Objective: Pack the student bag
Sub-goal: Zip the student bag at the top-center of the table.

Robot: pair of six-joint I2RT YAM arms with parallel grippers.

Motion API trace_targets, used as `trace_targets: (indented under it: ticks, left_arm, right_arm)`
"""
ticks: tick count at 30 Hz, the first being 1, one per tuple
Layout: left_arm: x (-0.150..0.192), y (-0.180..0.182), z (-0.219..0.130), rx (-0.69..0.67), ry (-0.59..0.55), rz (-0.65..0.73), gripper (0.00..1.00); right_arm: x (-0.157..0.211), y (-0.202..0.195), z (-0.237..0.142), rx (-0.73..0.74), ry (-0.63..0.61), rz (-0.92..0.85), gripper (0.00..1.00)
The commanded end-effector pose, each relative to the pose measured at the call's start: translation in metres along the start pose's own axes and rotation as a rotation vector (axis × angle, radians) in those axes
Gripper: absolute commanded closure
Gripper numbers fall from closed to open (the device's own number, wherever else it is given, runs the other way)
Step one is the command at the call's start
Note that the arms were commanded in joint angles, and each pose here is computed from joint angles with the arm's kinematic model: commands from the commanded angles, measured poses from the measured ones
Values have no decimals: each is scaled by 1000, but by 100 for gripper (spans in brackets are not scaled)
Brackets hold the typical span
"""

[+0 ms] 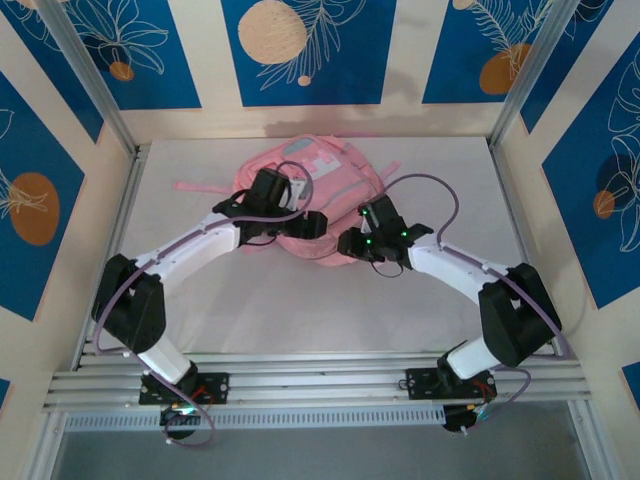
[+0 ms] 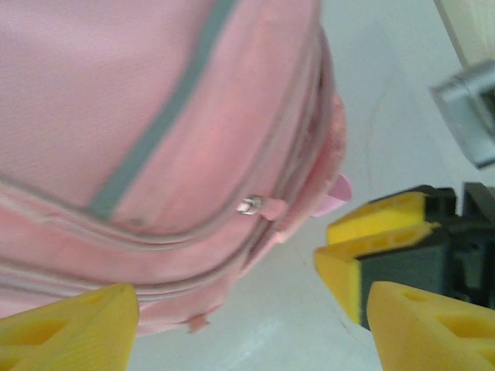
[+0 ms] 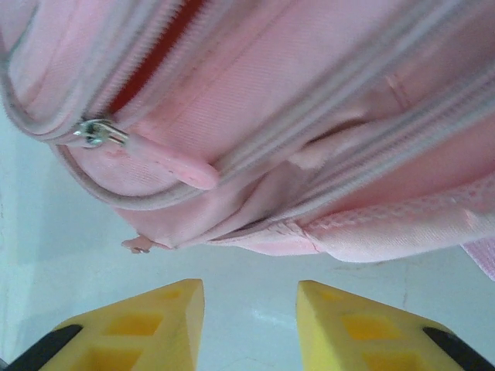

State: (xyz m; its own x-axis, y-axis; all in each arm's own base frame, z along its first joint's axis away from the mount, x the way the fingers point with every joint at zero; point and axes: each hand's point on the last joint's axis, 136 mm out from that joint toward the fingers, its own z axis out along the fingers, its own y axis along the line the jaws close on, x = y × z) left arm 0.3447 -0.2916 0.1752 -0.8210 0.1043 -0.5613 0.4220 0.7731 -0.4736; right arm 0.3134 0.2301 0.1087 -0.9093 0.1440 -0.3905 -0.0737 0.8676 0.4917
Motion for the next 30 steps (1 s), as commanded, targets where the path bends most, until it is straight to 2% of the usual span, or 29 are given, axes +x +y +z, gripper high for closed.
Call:
trace_targets:
  ticks: [1, 8, 13, 19, 27, 30]
  left_arm:
    - [-1, 19, -4, -28, -35, -88, 22]
    - [4, 31, -2, -34, -30, -131, 21]
    - [-3, 32, -1, -31, -59, -150, 20]
    - [-11, 45, 11, -66, -89, -176, 19]
    - [-7, 72, 40, -140, -68, -205, 19]
    - [-8, 79, 45, -157, -65, -205, 24]
  right_arm:
    - [-17, 15, 2, 12, -15, -159, 60]
    - [-43, 24, 24, 53, -12, -340, 53]
    - [-49, 24, 43, 68, 24, -388, 53]
    - [-41, 24, 50, 55, 44, -390, 67]
    - [-19, 18, 46, 69, 77, -382, 67]
    - [-14, 14, 50, 76, 86, -375, 69]
